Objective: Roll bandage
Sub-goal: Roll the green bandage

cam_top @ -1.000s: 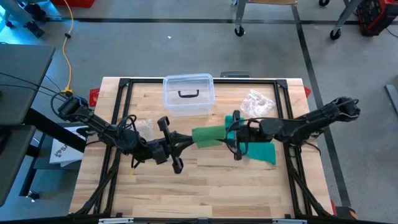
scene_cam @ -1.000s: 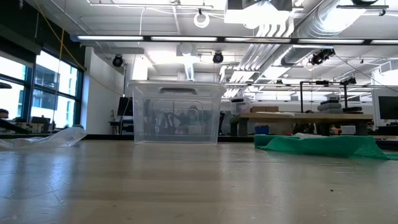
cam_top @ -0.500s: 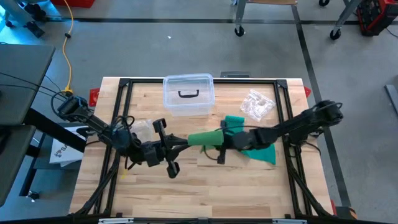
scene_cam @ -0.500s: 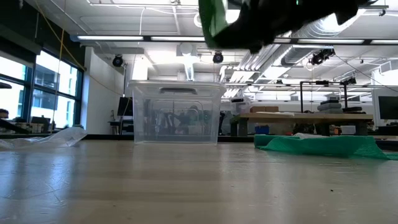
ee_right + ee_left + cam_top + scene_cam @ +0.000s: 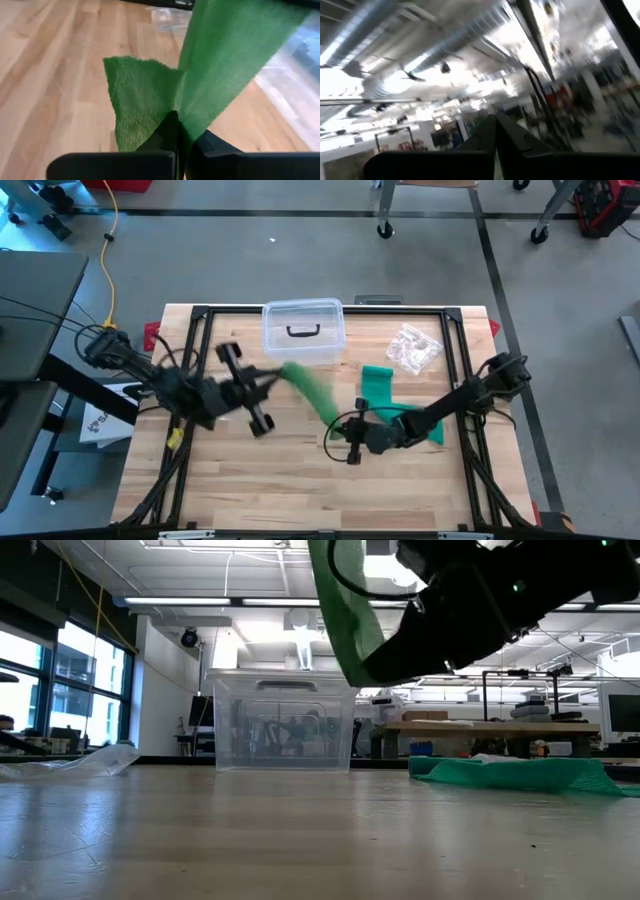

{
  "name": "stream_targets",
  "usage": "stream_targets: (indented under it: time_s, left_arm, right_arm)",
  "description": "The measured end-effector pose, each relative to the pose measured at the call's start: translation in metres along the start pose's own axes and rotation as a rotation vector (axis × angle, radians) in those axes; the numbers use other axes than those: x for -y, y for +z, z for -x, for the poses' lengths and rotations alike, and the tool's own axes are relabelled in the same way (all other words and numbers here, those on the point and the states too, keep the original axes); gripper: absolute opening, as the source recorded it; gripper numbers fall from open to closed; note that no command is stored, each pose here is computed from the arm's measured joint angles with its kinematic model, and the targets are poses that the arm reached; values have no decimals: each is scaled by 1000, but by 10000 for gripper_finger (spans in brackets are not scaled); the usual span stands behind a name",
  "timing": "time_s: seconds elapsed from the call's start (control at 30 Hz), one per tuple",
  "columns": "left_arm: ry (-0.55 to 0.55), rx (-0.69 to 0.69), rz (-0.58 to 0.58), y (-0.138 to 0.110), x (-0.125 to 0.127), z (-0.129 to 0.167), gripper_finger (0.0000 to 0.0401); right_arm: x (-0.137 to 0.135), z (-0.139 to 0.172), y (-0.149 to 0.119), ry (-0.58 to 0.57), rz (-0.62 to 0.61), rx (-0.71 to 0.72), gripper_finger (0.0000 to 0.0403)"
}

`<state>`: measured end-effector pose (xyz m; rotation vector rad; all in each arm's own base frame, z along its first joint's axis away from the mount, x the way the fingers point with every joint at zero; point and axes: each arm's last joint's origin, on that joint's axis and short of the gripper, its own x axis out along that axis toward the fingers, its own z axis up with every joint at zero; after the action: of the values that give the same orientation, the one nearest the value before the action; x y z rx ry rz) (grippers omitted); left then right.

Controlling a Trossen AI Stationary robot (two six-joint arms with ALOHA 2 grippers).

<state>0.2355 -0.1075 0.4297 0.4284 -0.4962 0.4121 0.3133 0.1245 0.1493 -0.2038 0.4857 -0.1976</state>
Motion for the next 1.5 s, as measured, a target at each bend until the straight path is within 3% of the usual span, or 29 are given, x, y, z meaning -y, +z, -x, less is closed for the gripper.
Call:
stream_targets:
  time_s: [0.13,0.3,0.6,0.9,1.07,1.3,1.5]
  left_arm:
    - [-20,85,68,6,-17,-2,1]
    - [-105,40,72,-2,-9,-3,1]
    - [-219,-258,116,-29,11,3,1]
    - [-253,-565,151,-58,22,18,0]
    - [-258,-678,206,-89,32,41,0]
    - [-334,-883,326,-156,43,88,0]
    - [-261,-886,380,-182,40,108,0]
  right_arm:
    - [0,3,6,-34,65,48,0]
    - [12,-4,9,-78,92,50,0]
    - [29,-15,5,-50,80,0,0]
    - [34,-9,15,-56,128,32,0]
    - [46,-7,19,-101,143,15,0]
    - [64,-11,21,-137,87,-1,0]
    - [67,-8,26,-107,83,26,0]
